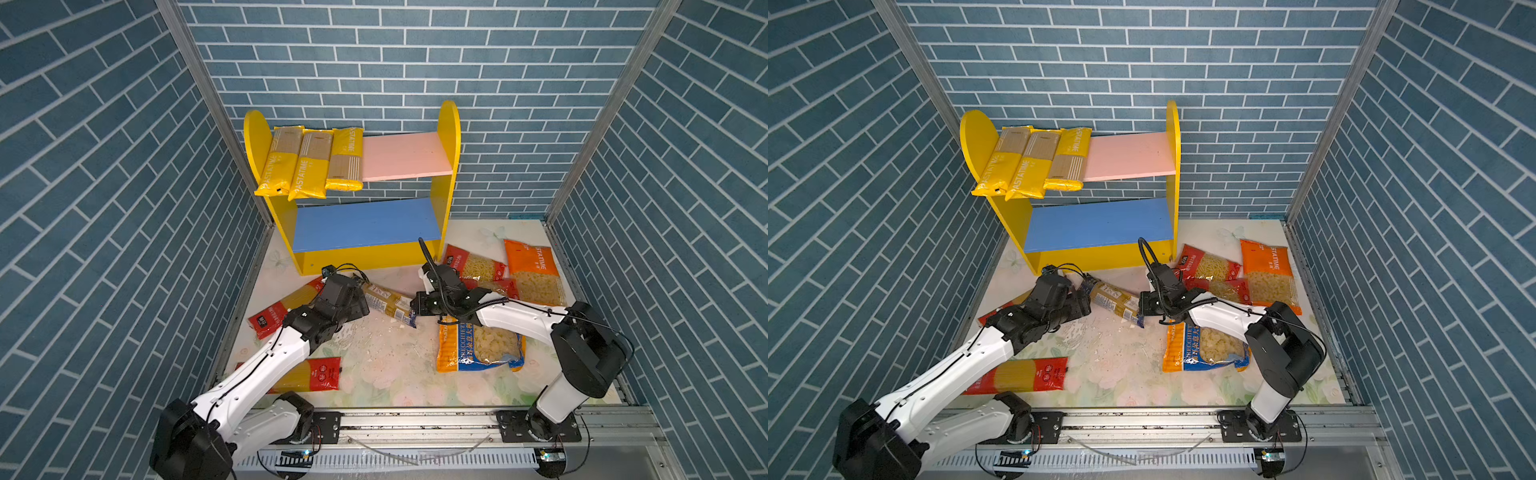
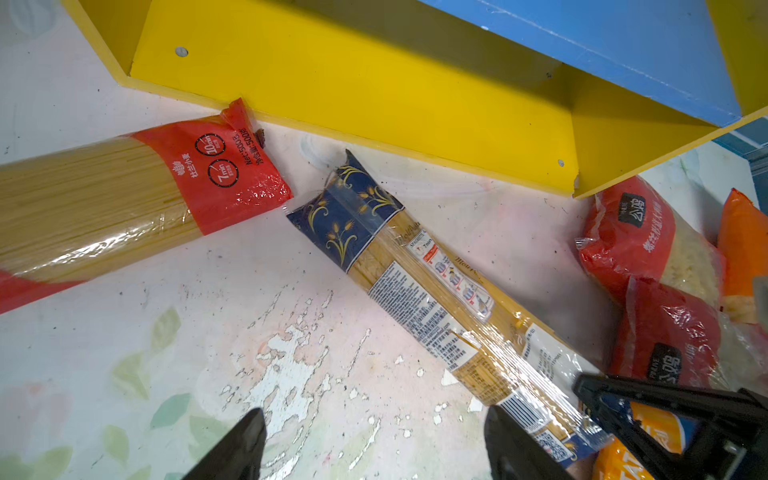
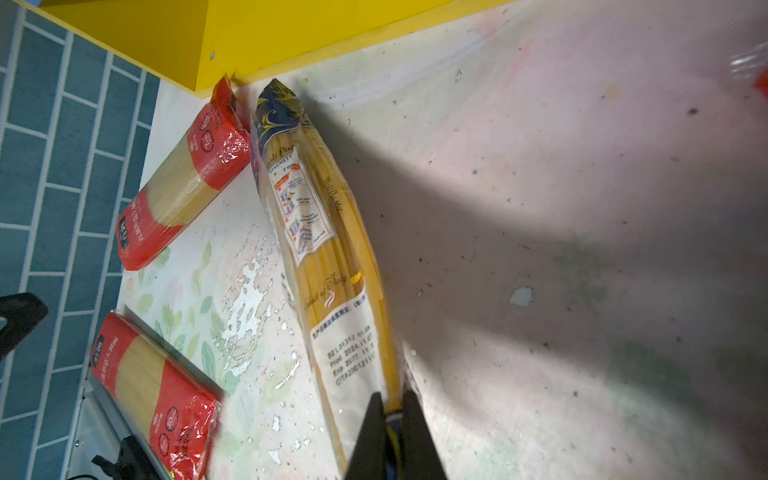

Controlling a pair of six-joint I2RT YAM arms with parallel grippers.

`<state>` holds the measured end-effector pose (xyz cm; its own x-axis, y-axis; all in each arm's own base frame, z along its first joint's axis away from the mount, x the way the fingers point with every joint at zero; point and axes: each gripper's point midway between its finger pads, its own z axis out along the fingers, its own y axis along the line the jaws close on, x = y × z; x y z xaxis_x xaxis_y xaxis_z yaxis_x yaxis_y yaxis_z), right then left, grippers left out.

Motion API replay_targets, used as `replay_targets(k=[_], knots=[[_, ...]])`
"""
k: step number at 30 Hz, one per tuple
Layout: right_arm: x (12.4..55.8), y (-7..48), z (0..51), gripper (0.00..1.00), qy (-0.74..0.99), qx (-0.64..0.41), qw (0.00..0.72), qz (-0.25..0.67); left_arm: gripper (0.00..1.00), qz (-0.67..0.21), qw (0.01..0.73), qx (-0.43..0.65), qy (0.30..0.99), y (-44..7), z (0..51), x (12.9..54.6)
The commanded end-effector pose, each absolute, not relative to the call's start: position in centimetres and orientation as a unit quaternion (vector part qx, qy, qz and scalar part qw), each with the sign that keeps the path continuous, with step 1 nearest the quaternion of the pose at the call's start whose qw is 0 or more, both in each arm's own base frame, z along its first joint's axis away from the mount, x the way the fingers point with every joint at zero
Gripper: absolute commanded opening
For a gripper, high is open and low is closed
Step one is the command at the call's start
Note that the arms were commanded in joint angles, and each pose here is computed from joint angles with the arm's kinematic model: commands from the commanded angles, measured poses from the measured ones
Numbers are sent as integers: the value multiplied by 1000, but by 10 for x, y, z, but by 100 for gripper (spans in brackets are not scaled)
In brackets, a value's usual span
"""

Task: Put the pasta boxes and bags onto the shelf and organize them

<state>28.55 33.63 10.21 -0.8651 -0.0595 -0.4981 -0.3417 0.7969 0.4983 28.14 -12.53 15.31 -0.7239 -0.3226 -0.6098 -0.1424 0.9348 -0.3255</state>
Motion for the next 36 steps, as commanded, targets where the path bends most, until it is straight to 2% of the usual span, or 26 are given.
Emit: replay_targets(k=[1, 11, 17, 21, 30, 36], knots=[[302, 324, 130, 0, 906, -123, 301, 270, 83, -132, 349, -129, 919, -126, 145, 278], [303, 288, 156, 0, 893, -189, 367, 181, 83, -169, 339, -146, 914, -129, 121, 253], [300, 245, 185, 0, 867, -202, 442, 109, 83, -219, 327, -126, 910, -160, 111, 254], [291, 230, 175, 0, 857, -240, 456, 27, 83, -233, 324, -106, 911, -181, 112, 264], [237, 295, 132, 0, 802, -380, 451, -92, 85, -228, 314, -96, 917, -176, 114, 271], [191, 335, 95, 2, 781, -477, 396, -76, 85, -205, 296, -121, 925, -151, 104, 266]])
